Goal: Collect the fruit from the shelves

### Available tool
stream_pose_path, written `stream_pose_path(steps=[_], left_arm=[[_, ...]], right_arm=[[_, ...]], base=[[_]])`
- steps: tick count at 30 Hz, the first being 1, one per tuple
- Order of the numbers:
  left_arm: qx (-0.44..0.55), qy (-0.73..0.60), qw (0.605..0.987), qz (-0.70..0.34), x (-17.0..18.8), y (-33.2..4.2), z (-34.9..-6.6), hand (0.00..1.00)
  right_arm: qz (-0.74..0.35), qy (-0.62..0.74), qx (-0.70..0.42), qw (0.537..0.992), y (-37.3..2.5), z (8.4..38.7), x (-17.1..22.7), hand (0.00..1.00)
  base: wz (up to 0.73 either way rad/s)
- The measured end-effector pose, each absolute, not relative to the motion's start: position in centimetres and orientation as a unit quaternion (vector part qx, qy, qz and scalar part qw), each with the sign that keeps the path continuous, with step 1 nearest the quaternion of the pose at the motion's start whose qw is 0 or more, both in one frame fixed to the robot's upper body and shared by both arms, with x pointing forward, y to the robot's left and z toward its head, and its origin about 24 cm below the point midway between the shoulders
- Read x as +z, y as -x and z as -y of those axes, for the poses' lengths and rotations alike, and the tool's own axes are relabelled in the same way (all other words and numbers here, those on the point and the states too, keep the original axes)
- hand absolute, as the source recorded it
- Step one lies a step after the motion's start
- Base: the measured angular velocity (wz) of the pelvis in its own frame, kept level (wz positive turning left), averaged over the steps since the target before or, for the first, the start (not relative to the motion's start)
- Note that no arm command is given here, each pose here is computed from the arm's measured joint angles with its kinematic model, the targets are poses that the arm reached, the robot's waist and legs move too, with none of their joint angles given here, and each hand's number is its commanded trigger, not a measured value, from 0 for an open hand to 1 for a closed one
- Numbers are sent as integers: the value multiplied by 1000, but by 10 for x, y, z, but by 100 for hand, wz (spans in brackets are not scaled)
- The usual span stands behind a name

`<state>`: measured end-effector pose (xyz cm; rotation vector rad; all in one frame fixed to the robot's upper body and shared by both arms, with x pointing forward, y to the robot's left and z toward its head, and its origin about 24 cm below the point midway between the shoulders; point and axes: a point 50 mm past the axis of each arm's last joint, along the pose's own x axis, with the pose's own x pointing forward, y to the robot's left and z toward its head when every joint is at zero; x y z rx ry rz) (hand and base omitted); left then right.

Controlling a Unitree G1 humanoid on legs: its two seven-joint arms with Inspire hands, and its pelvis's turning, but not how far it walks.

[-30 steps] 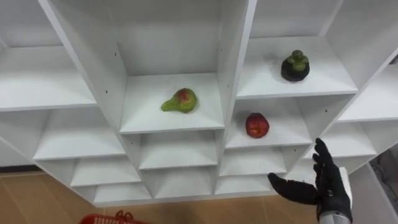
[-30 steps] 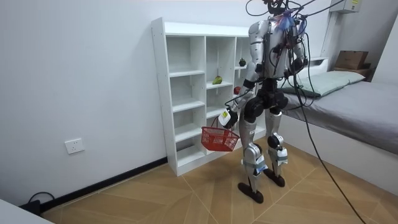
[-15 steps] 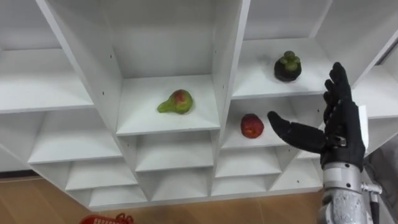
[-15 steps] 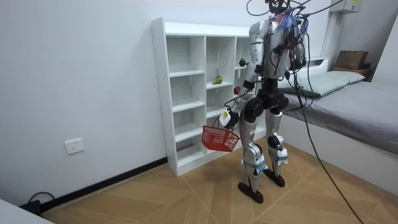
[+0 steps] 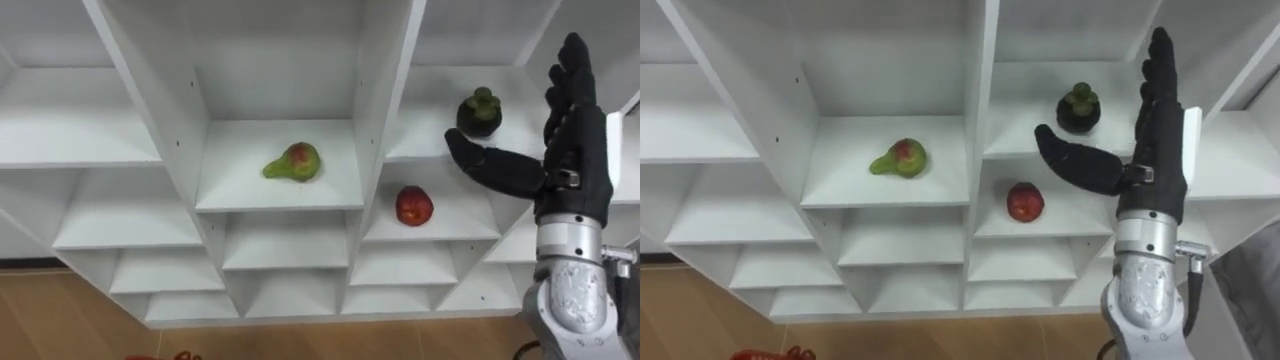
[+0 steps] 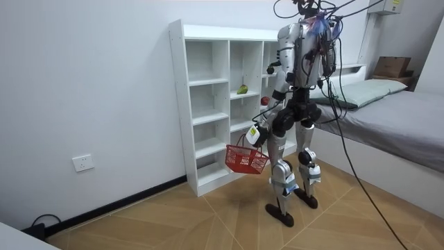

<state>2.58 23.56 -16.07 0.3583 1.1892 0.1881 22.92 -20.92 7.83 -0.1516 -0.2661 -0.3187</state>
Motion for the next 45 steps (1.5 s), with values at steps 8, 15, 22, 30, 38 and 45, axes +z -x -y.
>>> stream_pose_path(steps=[8, 15, 22, 30, 38, 45], left_arm=[[82, -185, 796, -571, -160, -20, -242, 100], [71, -176, 791, -581, -161, -18, -240, 100], [40, -205, 779, -591, -162, -18, -239, 100], [29, -221, 772, -595, -162, -23, -240, 100], [22, -228, 776, -588, -160, -31, -240, 100], [13, -234, 769, -595, -160, -30, -240, 100]], right_arm=[[124, 62, -184, 973, -249, 223, 77, 0], [100, 52, -196, 974, -264, 230, 69, 0], [81, 66, -200, 974, -268, 236, 62, 0], [54, 71, -202, 975, -271, 237, 55, 0], [23, 55, -208, 976, -288, 241, 48, 0], [10, 72, -209, 975, -292, 248, 49, 0]], base=[[8], [4], [5], [0], [0], [5]])
